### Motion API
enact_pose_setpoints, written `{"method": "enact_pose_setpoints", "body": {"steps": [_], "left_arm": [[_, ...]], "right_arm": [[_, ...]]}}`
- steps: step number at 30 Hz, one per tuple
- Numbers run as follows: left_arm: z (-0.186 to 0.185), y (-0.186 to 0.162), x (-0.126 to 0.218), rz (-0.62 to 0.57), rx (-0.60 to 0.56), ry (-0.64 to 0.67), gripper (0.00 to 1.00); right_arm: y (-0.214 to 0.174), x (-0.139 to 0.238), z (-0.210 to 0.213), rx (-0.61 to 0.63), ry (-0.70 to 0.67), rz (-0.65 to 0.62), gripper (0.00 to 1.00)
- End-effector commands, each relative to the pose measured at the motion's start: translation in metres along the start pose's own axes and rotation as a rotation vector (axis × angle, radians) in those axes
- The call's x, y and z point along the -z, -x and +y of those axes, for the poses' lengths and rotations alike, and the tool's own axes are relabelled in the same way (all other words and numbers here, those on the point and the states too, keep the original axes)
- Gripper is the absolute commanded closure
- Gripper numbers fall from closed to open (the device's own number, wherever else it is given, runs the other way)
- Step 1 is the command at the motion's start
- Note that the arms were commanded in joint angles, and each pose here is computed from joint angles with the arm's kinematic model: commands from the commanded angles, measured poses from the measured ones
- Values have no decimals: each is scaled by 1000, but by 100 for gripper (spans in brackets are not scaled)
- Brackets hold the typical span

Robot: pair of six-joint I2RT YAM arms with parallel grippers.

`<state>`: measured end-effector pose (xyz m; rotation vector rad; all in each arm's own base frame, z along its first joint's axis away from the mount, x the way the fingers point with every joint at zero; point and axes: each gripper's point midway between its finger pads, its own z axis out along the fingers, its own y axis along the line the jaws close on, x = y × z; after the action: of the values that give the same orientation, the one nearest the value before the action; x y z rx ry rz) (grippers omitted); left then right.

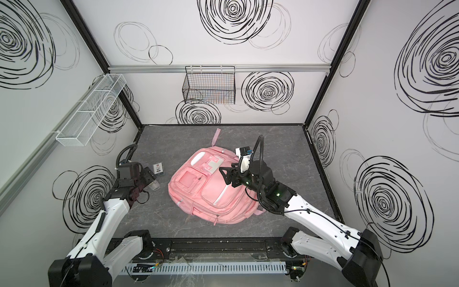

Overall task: Pack the student bag
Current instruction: 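Open the right gripper and withdraw both grippers from the bag, then lower the left gripper onto the clear pen box and grasp it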

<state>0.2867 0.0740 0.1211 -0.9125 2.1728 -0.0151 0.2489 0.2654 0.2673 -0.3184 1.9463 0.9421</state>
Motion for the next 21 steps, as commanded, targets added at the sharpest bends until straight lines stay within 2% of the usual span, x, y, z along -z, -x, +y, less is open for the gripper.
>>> {"method": "enact_pose_setpoints", "body": {"steps": [1, 4, 7, 14, 21], "left_arm": [[6, 2, -14, -2, 17, 16, 21], [13, -4, -28, 34, 7, 45, 21], [16, -9, -37, 66, 17, 54, 21], [20, -17, -53, 127, -1, 95, 23], [16, -13, -59, 136, -20, 123, 26]], "right_arm": [[0, -2, 8, 20, 44, -11, 27], [-3, -6, 9, 38, 55, 7, 27], [-10, -12, 13, 58, 84, 43, 32], [-33, -31, 15, 78, 125, 147, 32], [-47, -41, 18, 106, 171, 201, 37]]}}
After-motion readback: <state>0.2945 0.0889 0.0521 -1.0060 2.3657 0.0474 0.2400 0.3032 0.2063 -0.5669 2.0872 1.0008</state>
